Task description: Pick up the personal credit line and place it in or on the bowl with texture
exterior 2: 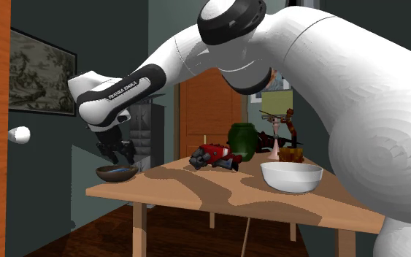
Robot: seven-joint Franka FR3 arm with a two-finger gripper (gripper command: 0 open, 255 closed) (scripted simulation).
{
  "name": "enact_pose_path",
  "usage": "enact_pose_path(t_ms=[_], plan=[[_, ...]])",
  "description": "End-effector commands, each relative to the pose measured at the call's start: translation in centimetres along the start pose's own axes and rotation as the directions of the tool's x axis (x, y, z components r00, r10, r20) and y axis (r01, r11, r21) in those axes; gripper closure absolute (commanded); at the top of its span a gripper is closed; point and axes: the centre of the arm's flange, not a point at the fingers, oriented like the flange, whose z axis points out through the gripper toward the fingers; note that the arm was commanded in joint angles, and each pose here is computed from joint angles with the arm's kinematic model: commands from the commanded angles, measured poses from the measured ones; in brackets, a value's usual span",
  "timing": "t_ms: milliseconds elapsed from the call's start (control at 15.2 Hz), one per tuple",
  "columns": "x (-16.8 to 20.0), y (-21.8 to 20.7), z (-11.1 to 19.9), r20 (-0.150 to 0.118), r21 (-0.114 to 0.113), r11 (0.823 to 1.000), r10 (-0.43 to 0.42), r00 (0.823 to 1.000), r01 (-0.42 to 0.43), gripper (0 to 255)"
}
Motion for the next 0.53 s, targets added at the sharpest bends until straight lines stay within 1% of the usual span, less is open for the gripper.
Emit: enact_pose_path(t_ms=[0,264,462], plan=[[0.0,0.0,0.0,0.0,0.0,1.0,0.0,1.0,0.0,0],[0.0,0.0,0.0,0.0,0.0,1.0,0.0,1.0,0.0,0],[0.0,0.0,-4.0,0.0,0.0,1.0,0.0,1.0,0.0,0]])
